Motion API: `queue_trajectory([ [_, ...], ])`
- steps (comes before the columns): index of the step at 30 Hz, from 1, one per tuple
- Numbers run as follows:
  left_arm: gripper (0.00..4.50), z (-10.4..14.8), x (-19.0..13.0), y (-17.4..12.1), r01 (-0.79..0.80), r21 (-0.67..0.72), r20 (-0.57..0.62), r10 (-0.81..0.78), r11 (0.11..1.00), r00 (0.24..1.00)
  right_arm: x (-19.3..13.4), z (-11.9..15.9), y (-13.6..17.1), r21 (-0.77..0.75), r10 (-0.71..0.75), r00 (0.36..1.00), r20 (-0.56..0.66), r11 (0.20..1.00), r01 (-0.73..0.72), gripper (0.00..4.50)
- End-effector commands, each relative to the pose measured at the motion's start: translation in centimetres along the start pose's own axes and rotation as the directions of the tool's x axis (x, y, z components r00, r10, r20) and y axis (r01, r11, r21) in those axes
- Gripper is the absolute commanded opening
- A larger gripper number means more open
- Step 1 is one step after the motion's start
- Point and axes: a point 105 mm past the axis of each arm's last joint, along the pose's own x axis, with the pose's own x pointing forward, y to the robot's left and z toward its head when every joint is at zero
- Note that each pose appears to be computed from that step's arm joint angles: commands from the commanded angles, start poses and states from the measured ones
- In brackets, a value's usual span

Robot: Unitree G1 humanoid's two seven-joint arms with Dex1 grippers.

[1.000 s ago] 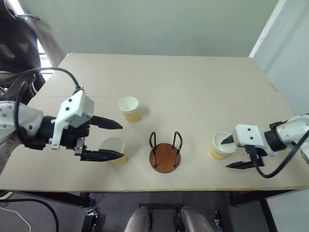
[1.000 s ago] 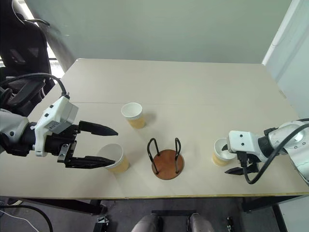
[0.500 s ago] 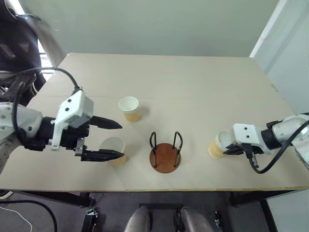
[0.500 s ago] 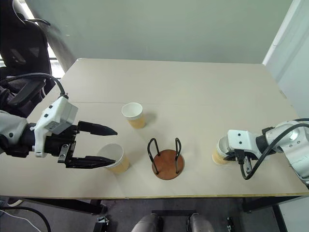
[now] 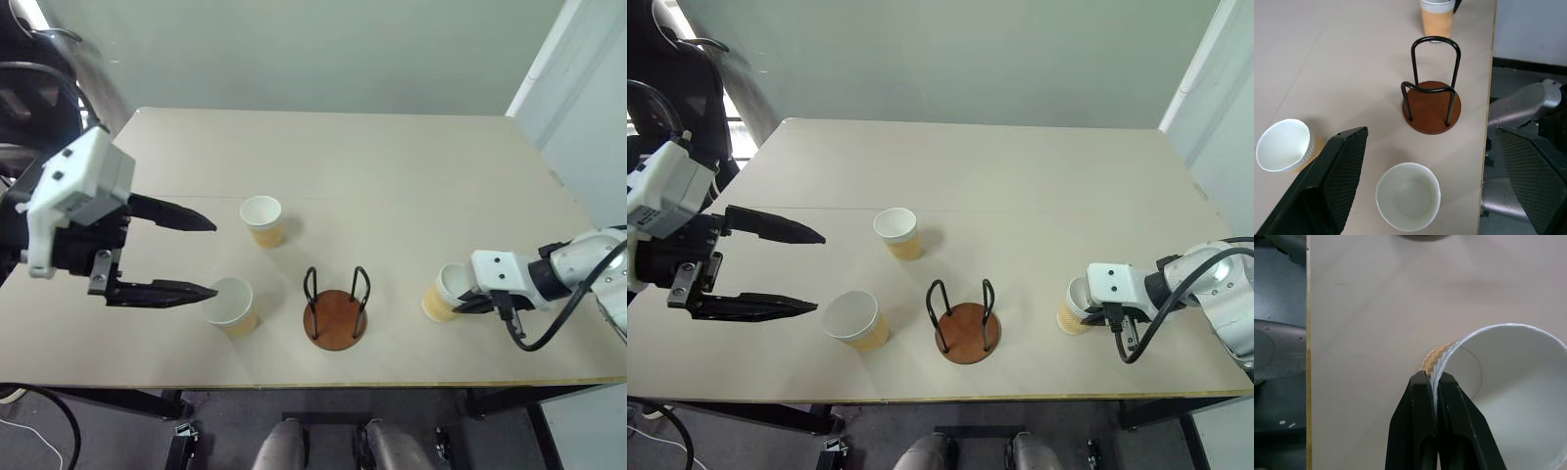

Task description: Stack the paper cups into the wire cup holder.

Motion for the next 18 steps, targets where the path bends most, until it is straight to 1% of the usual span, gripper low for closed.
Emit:
queue_trajectory([
  [1,4.5,1.0,-0.6,-0.2,-0.019,0.033,0.017,0.019,0.999,1.0,-0.4,0.4,-0.4,-0.031,-0.014,1.0,-0.003,0.999,0.013,0.02],
  [6,4.5,1.3,-0.9,-0.2,-0.029,0.035,0.029,0.028,0.999,0.999,-0.9,0.6,-0.9,-0.044,-0.021,1.0,-0.001,0.999,0.021,0.02],
  [11,4.5,1.1,-1.0,0.0,-0.05,0.012,0.067,0.049,0.999,0.997,-1.0,0.7,-1.1,-0.051,-0.022,1.0,-0.001,0.998,0.022,0.02],
  [16,4.5,0.5,-1.5,0.2,-0.09,-0.055,0.119,0.096,0.994,0.988,-0.9,0.6,-1.3,-0.053,-0.026,1.0,-0.004,0.998,0.025,0.02],
  [18,4.5,0.4,-1.9,0.3,-0.114,-0.101,0.182,0.131,0.988,0.975,-1.0,0.7,-1.3,-0.055,-0.03,1.0,-0.001,0.998,0.03,0.02],
])
